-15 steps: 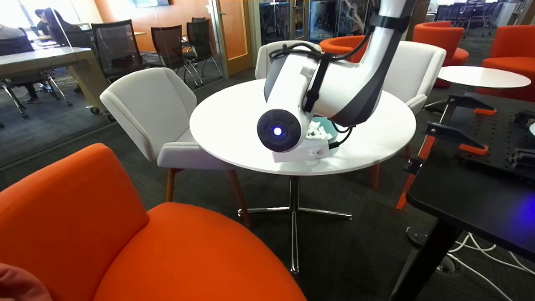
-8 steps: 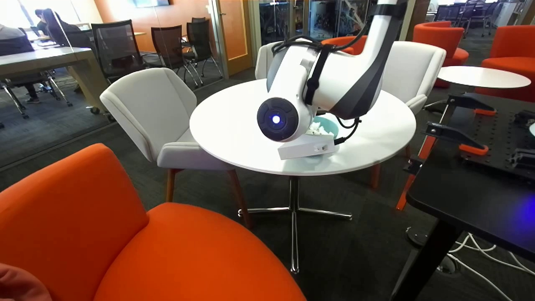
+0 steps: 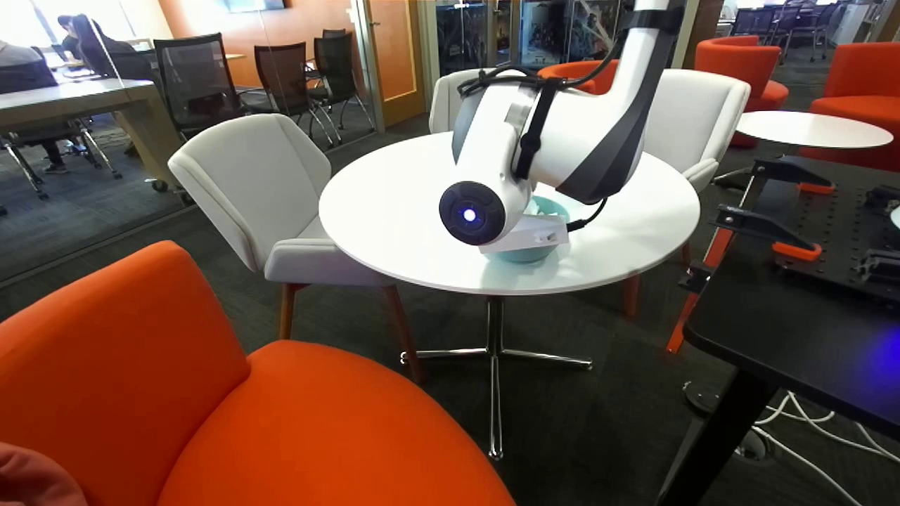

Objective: Use the spoon to stir the contents of the bowl

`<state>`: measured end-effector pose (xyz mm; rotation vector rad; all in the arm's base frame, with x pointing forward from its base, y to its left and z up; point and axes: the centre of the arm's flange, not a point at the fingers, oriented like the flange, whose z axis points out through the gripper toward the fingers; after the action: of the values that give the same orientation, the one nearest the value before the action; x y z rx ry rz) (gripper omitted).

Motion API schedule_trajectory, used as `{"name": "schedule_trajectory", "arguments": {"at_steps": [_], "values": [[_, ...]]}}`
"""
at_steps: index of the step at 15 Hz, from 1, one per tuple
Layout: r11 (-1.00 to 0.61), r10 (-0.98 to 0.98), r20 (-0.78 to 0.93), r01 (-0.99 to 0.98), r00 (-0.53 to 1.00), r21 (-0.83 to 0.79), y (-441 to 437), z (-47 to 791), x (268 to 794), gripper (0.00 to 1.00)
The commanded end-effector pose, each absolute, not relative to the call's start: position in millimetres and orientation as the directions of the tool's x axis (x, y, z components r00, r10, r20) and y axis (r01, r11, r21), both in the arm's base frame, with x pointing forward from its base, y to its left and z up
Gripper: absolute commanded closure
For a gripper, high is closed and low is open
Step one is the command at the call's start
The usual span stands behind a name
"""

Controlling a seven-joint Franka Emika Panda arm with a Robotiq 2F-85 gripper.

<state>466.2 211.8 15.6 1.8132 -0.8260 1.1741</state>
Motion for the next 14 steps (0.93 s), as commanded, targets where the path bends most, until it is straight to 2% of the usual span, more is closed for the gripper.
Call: {"name": "schedule_trajectory", "arguments": {"at_steps": [1, 8, 14], "values": [[-0.462, -0.049, 0.956, -0.855, 0.29, 0.236, 208, 17, 464, 0.97], [-0.462, -0.078, 0.961, -0.864, 0.266, 0.202, 198, 14, 480, 0.97], [-0.483, -0.163, 0.934, -0.851, 0.317, 0.205, 191, 12, 490, 0.97]]}}
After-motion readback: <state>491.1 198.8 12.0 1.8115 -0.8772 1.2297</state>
